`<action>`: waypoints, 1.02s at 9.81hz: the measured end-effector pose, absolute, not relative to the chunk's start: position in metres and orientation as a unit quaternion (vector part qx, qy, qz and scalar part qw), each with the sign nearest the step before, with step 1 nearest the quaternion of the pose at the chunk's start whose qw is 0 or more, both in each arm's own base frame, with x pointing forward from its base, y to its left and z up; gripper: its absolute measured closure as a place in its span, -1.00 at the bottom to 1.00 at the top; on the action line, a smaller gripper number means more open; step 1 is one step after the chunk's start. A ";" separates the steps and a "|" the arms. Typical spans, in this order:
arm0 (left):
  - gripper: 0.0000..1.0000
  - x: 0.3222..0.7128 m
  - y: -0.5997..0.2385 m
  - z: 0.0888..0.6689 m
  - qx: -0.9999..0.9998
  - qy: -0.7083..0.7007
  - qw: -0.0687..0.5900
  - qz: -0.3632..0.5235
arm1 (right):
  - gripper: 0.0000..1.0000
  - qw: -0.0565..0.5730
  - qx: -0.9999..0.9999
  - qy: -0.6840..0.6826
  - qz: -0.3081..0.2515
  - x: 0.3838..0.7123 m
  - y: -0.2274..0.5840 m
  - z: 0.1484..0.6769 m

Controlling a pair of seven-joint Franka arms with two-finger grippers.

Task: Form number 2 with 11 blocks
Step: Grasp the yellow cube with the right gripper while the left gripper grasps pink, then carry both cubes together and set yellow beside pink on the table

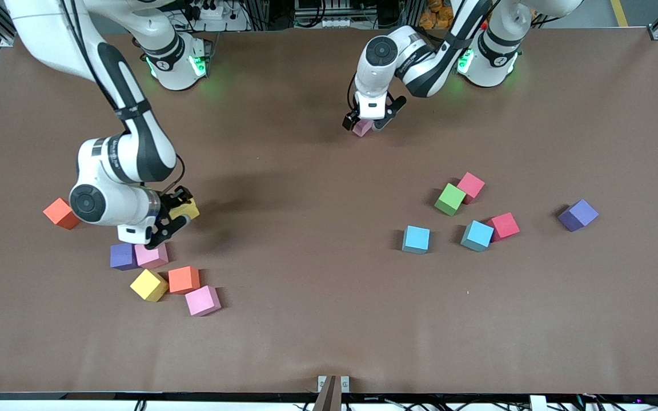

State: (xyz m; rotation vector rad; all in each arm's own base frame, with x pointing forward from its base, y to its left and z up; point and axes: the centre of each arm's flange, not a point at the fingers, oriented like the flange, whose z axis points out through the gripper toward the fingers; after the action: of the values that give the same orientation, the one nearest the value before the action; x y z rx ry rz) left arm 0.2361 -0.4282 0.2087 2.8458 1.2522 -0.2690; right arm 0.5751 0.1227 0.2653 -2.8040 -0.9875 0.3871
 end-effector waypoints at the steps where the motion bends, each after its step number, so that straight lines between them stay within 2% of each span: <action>1: -1.00 0.235 -0.428 0.206 0.912 0.401 0.007 -0.088 | -0.19 0.068 -0.925 -0.353 0.122 0.569 0.152 0.276; 3: -0.98 0.234 -0.427 0.197 0.911 0.402 0.002 -0.093 | -0.19 0.063 -0.908 -0.398 0.113 0.555 0.205 0.290; 5: -0.38 0.234 -0.429 0.195 0.909 0.406 0.005 -0.094 | -0.19 0.062 -0.891 -0.436 0.107 0.544 0.234 0.298; 6: -0.21 0.235 -0.431 0.196 0.901 0.424 0.005 -0.094 | -0.19 0.063 -0.882 -0.455 0.106 0.540 0.241 0.302; 10: -0.20 0.259 -0.466 0.216 0.816 0.568 0.029 -0.105 | -0.19 0.062 -0.845 -0.522 0.094 0.517 0.287 0.323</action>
State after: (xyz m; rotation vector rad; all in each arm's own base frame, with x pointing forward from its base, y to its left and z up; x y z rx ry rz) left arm 0.2585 -0.4657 0.2159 2.5171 1.7518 -0.3229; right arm 0.5168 0.2870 0.3233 -2.5557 -1.5794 0.2832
